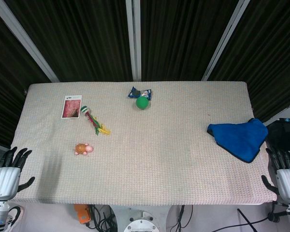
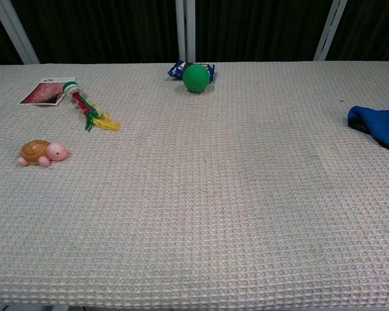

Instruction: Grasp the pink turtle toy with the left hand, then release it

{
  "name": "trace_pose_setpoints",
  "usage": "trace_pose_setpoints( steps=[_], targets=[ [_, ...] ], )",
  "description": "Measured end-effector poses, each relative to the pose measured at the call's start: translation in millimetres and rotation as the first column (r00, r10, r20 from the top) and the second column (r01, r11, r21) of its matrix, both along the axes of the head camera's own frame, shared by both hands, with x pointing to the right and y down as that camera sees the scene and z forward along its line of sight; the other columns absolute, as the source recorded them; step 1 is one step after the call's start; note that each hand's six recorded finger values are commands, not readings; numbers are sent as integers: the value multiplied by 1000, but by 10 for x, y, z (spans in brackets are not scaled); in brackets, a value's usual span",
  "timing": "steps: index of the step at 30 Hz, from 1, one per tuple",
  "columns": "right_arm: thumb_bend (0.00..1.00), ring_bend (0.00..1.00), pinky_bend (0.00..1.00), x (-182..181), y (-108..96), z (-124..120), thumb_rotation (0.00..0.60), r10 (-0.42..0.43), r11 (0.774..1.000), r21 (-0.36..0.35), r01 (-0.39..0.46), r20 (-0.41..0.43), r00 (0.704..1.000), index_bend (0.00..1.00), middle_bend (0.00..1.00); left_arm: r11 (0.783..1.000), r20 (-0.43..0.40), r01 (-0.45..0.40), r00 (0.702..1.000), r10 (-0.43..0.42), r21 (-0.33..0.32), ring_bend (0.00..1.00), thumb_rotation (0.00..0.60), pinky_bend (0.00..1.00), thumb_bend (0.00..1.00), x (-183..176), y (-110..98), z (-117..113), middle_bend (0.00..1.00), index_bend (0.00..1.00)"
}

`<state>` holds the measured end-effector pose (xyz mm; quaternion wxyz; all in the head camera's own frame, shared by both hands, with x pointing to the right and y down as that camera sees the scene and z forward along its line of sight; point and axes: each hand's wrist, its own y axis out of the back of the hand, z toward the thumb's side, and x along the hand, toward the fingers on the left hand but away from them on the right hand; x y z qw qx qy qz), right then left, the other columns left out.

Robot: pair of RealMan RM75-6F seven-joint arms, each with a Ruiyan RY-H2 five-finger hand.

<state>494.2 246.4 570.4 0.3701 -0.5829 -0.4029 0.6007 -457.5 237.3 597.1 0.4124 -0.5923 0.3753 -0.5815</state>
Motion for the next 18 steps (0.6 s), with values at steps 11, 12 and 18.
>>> trace_pose_setpoints(
  steps=[11, 12, 18],
  targets=[
    [230, 0, 0, 9, -33, -86, 600, 4, 1000, 30, -4, 29, 1000, 0, 0, 1000, -19, 5, 1000, -6, -12, 0, 600, 103, 158, 53, -10, -22, 113, 159],
    [230, 0, 0, 10, -39, -95, 600, 4, 999, 34, -5, 31, 1000, 0, 0, 1000, -24, 8, 1000, -8, -16, 0, 600, 107, 167, 65, -10, -22, 116, 159],
    [230, 0, 0, 10, -89, -126, 600, 1, 999, 44, -3, 35, 999, 0, 0, 1000, -72, 3, 997, -4, -21, 9, 600, 162, 215, 225, -86, -27, 147, 159]
  ],
)
